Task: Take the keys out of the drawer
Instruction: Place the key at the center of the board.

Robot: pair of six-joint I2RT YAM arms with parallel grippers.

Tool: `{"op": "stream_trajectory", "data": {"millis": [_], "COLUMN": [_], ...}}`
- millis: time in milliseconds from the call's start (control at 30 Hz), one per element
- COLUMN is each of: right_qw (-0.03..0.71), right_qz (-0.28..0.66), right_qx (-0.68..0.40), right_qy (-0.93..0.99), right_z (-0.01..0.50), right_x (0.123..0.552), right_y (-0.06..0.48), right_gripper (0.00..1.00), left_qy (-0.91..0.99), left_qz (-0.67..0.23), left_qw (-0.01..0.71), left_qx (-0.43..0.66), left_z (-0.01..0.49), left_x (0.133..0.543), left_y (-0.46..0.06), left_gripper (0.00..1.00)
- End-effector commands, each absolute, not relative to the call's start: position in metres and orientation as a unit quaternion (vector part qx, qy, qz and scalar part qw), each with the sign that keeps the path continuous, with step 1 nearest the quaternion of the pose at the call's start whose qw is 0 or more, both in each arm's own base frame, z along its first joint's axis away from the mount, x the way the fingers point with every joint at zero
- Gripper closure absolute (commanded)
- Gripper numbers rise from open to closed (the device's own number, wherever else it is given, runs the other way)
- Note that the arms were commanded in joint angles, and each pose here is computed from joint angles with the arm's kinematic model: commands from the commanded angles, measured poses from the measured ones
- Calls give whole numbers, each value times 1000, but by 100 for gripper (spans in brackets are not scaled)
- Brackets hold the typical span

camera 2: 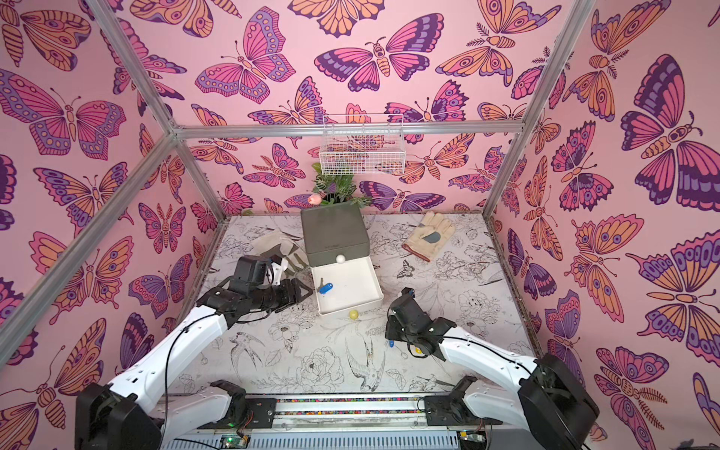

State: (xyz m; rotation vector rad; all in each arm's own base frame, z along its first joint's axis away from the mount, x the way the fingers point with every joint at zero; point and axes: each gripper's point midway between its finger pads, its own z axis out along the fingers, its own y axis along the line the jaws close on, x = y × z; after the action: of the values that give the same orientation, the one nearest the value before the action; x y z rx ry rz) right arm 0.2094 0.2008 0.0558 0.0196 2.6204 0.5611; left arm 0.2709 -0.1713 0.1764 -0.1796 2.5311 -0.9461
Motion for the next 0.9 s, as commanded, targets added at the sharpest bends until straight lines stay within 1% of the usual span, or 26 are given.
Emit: {"op": "stream_trajectory", "data": {"millis": [0, 33, 67, 100, 167, 333, 433, 500, 533, 600, 633, 667, 767, 867], "right_qw": [251, 257, 266, 276, 296, 348, 352, 346, 339, 331, 327, 321, 291, 279], "right_qz": [223, 216, 212, 209, 195, 184, 191, 223, 243, 277, 292, 301, 333, 352], "right_qx": [10, 11, 13, 14, 17, 0, -33, -62, -76, -96, -107, -114, -131, -136], "right_qy": [942, 942, 940, 938, 935, 919, 916, 909, 906, 897, 892, 890, 887, 883], "right_z": [76, 80, 86, 94, 110, 165, 191, 206, 210, 218, 221, 220, 213, 204], "right_x": [223, 224, 226, 226, 227, 226, 227, 230, 232, 239, 243, 248, 259, 270], "right_y": [214, 211, 208, 204, 193, 176, 184, 207, 221, 248, 262, 274, 310, 339], "right_gripper": [76, 67, 62, 59, 57, 56, 57, 58, 61, 71, 72, 72, 67, 68], "left_qy": [914, 914, 914, 914, 914, 909, 906, 904, 903, 903, 902, 902, 903, 902], "left_qz": [-335, -334, -333, -333, -333, -335, -329, -323, -321, -318, -317, -318, -320, -322], "left_qw": [218, 218, 219, 218, 221, 239, 258, 271, 275, 281, 283, 282, 278, 277], "left_qx": [-73, -75, -75, -76, -74, -70, -72, -70, -70, -70, -70, -70, -70, -72], "left_z": [174, 173, 173, 173, 174, 188, 198, 204, 207, 210, 211, 211, 211, 212], "left_x": [267, 266, 265, 265, 266, 273, 279, 283, 285, 288, 289, 289, 290, 289], "left_y": [-167, -166, -166, -166, -166, -166, -163, -161, -160, -159, -159, -160, -161, -161], "left_gripper": [33, 33, 33, 33, 33, 33, 33, 33, 33, 33, 33, 33, 33, 33]}}
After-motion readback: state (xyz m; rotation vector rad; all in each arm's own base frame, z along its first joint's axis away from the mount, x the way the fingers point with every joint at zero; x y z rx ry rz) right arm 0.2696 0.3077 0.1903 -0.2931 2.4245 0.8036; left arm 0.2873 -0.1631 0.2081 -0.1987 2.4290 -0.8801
